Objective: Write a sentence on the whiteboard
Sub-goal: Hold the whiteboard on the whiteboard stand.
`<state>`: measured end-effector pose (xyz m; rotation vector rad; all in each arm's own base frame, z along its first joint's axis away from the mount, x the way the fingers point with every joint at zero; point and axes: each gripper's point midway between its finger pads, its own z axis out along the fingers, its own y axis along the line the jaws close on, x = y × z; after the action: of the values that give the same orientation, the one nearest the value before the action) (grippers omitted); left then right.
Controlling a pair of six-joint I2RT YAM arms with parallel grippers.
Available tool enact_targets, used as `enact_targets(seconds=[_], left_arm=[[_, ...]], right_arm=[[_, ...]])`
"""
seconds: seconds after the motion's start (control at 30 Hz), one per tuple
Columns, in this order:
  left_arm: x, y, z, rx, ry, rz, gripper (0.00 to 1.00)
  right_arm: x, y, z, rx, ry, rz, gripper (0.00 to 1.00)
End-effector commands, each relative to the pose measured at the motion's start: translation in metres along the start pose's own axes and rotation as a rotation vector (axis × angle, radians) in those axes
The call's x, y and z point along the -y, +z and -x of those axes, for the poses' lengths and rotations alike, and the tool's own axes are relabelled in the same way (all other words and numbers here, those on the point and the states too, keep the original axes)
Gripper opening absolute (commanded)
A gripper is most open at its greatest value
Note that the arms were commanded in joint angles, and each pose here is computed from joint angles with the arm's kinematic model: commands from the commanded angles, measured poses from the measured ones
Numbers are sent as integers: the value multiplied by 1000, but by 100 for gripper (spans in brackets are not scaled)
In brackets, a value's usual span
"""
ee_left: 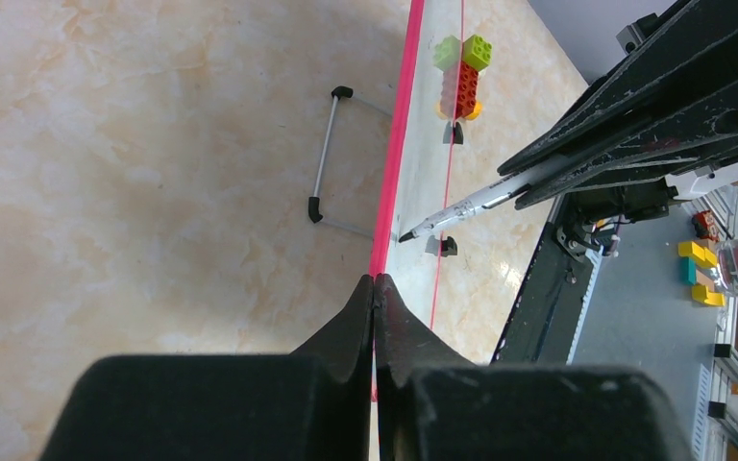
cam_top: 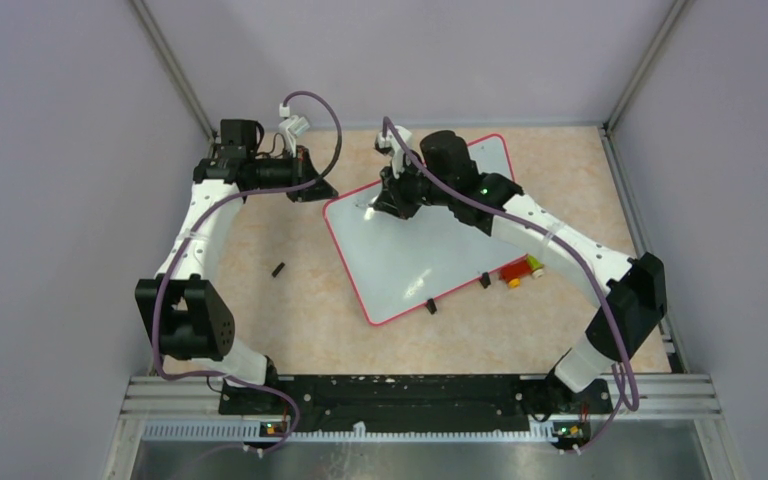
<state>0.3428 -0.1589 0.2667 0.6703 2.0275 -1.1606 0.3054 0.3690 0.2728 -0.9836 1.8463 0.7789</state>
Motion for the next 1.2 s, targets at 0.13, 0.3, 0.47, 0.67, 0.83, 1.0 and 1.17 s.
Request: enact_targets(seconds=[0.13,0.3,0.47,0.67,0.83,1.0,1.17], left_arm=[[4,5,-2,-6,-1,-37,0],[5,6,-2,-7,3,-40,0],[5,6,-2,-9,6,-42,0],[5,8,-2,-12,6,-45,0],[5,8,-1,-11,11,-44,0],[6,9,-2,-15,9,-46,0],[7,8,-1,-13,15,-47,0]], right_arm=[[4,-4,24,54,-20,-42,0],[5,0,26,52,-19,-38,0],[3,5,27,51,-13,-25,0],[-6,11,29,46,-24,2,0],[-13,18,27,33,-37,18,0],[-17,20,24,23,-45,28,0],[-20,16,25,26,-43,34,0]])
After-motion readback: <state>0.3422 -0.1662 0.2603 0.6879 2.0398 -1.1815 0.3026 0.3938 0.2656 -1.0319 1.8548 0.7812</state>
